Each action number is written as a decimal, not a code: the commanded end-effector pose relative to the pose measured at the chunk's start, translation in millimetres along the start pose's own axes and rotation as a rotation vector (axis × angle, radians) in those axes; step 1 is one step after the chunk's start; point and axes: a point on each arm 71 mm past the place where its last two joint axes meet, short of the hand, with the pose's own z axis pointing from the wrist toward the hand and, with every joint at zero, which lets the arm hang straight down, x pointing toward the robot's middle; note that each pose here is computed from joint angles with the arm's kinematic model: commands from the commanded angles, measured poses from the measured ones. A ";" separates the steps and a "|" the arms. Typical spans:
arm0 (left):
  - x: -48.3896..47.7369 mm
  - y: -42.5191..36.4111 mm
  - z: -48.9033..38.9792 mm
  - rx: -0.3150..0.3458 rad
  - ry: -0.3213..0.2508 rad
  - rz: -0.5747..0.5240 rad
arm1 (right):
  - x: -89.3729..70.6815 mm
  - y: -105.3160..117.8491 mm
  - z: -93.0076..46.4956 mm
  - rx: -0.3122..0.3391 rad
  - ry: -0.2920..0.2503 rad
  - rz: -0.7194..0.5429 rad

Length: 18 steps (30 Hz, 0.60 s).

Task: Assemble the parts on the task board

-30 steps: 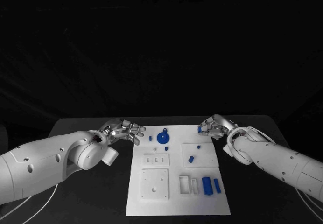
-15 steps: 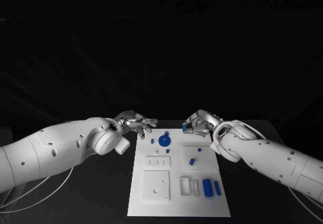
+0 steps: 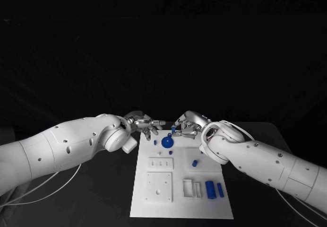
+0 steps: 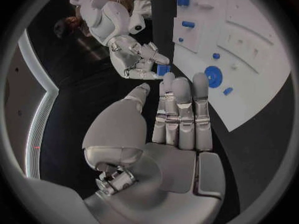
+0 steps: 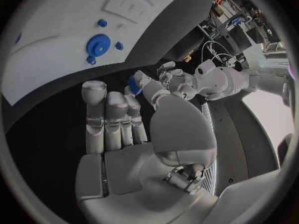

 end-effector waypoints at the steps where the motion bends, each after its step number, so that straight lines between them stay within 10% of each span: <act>1: 1.3 -0.5 1.6 -0.039 -0.018 0.060 | 2.9 4.8 1.5 0.016 0.008 -0.031; 18: 11.9 -2.4 6.8 -0.100 0.000 0.165 | 11.9 23.3 6.9 -0.008 0.024 -0.031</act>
